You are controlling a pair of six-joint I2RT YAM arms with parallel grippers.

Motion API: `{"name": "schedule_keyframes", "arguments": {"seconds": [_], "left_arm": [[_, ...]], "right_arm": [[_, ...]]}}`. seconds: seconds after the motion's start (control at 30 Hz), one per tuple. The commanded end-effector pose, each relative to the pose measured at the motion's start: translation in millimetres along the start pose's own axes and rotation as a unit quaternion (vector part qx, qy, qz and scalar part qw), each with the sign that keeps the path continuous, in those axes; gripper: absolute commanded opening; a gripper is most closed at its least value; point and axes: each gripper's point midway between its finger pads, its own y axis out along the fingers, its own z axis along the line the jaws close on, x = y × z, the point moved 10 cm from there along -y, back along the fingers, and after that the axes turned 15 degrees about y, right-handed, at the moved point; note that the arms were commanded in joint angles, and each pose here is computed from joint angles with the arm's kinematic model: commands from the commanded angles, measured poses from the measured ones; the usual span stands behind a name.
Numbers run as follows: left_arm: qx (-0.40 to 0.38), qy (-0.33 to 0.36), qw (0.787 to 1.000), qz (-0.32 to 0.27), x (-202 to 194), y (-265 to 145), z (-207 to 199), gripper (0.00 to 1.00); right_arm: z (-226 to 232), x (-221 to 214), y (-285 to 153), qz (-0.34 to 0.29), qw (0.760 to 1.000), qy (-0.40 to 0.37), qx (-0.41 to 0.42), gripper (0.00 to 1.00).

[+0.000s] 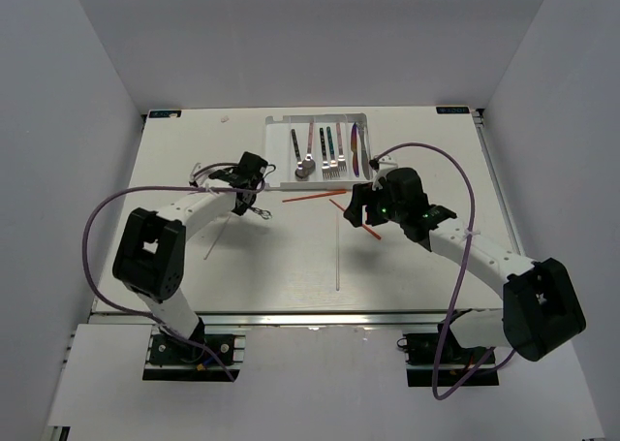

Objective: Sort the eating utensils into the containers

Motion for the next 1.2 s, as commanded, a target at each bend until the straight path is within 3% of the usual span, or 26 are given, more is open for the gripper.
{"name": "schedule_keyframes", "arguments": {"seconds": [0.0, 0.1, 0.13, 0.2, 0.23, 0.27, 0.33, 0.37, 0.43, 0.47, 0.63, 0.77, 1.17], "left_arm": [[-0.067, 0.021, 0.997, -0.039, 25, -25, -1, 0.00], [-0.134, 0.056, 0.986, -0.084, 44, -48, -7, 0.00], [-0.197, 0.086, 0.971, -0.102, 53, -60, -18, 0.00], [-0.237, 0.113, 0.957, -0.120, 65, -72, -32, 0.00], [-0.302, 0.142, 0.937, -0.106, 62, -77, -49, 0.00], [-0.321, 0.199, 0.919, -0.111, 62, -77, -55, 0.00], [-0.388, 0.242, 0.882, -0.110, 72, -92, -85, 0.00], [-0.419, 0.307, 0.851, -0.078, 55, -78, -99, 0.00], [-0.452, 0.363, 0.811, -0.080, 63, -85, -127, 0.00], [-0.448, 0.394, 0.801, -0.057, 46, -66, -140, 0.00], [-0.480, 0.449, 0.749, -0.082, 44, -55, -190, 0.00], [-0.477, 0.456, 0.745, -0.095, 33, -32, -209, 0.00], [-0.427, 0.418, 0.793, -0.117, 29, 10, -217, 0.00]], "right_arm": [[5, 9, -5, -0.028, 0.999, -0.014, 0.019, 0.74], [6, 13, -11, -0.058, 0.998, -0.004, 0.018, 0.74], [6, 13, -16, -0.071, 0.997, -0.001, 0.020, 0.74], [7, 16, -21, -0.092, 0.996, 0.008, 0.016, 0.74], [6, 17, -24, -0.099, 0.995, 0.015, 0.012, 0.74], [6, 19, -30, -0.113, 0.993, 0.021, 0.009, 0.75], [4, 22, -37, -0.132, 0.991, 0.036, -0.002, 0.76], [3, 25, -44, -0.148, 0.988, 0.042, -0.005, 0.76], [4, 28, -53, -0.163, 0.985, 0.046, 0.000, 0.76], [5, 29, -56, -0.167, 0.985, 0.046, 0.001, 0.76], [6, 29, -62, -0.167, 0.985, 0.039, 0.001, 0.76], [4, 27, -64, -0.160, 0.987, 0.032, -0.003, 0.76], [1, 26, -61, -0.154, 0.988, 0.019, -0.011, 0.76]]}}
